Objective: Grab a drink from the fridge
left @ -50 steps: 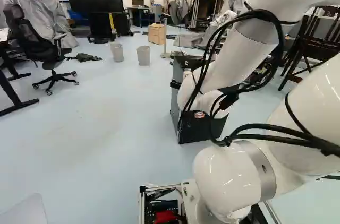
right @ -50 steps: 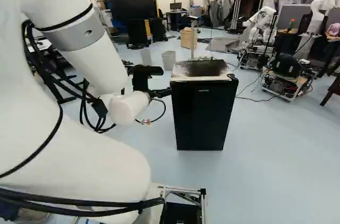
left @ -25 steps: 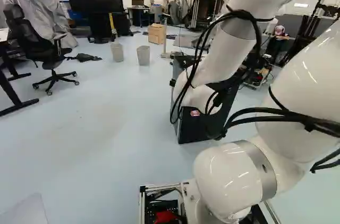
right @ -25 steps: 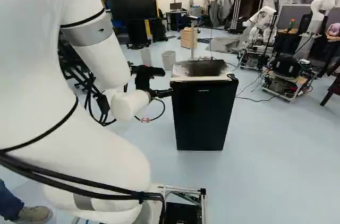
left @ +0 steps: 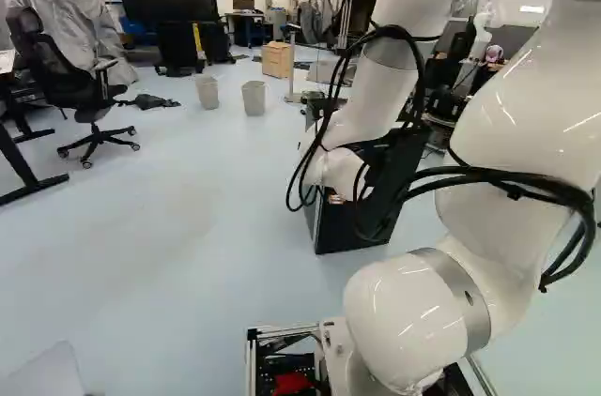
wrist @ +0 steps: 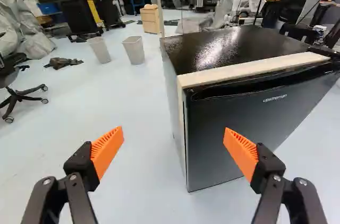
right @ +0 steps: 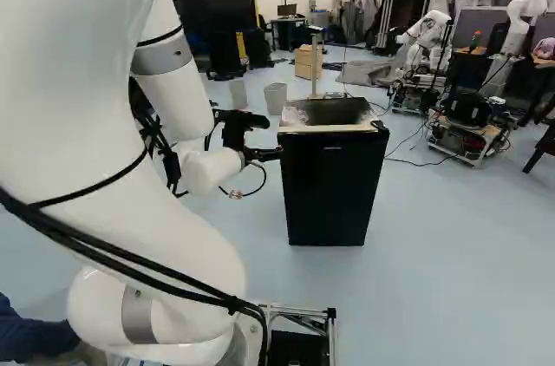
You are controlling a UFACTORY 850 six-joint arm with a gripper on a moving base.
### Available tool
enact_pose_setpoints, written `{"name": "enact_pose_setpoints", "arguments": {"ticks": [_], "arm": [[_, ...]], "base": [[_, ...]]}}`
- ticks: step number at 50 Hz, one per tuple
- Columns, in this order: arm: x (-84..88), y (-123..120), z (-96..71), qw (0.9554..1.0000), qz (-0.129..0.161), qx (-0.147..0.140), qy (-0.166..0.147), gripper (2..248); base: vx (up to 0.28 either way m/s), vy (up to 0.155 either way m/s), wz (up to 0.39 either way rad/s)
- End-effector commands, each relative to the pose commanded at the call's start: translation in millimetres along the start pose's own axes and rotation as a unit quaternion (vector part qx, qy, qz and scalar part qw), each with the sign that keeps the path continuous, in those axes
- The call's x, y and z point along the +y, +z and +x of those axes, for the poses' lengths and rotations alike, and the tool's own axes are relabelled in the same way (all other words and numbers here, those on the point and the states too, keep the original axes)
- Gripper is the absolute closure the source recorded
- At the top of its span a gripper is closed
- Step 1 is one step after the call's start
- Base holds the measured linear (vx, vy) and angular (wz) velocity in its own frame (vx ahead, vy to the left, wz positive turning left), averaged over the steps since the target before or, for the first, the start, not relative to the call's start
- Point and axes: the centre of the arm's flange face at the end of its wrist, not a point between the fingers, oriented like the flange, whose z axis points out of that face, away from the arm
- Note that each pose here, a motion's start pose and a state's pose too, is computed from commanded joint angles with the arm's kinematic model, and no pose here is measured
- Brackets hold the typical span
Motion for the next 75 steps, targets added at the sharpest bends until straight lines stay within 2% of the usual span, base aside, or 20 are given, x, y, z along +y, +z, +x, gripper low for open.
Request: {"name": "enact_pose_setpoints", "arguments": {"ticks": [23,43,59,75], "arm": [[-13.8,16.9,-11.6,0.9991,-0.036,0.019,0.012,3],[-24.5,30.0,-24.3,0.9962,-0.077,0.034,0.02,3],[-32.7,43.8,-35.1,0.9918,-0.117,0.044,0.026,3],[-40.4,54.8,-32.7,0.9844,-0.157,0.068,0.041,3]], "base": [[0.0,0.0,0.0],[0.0,0.0,0.0],[0.0,0.0,0.0],[0.0,0.0,0.0]]}}
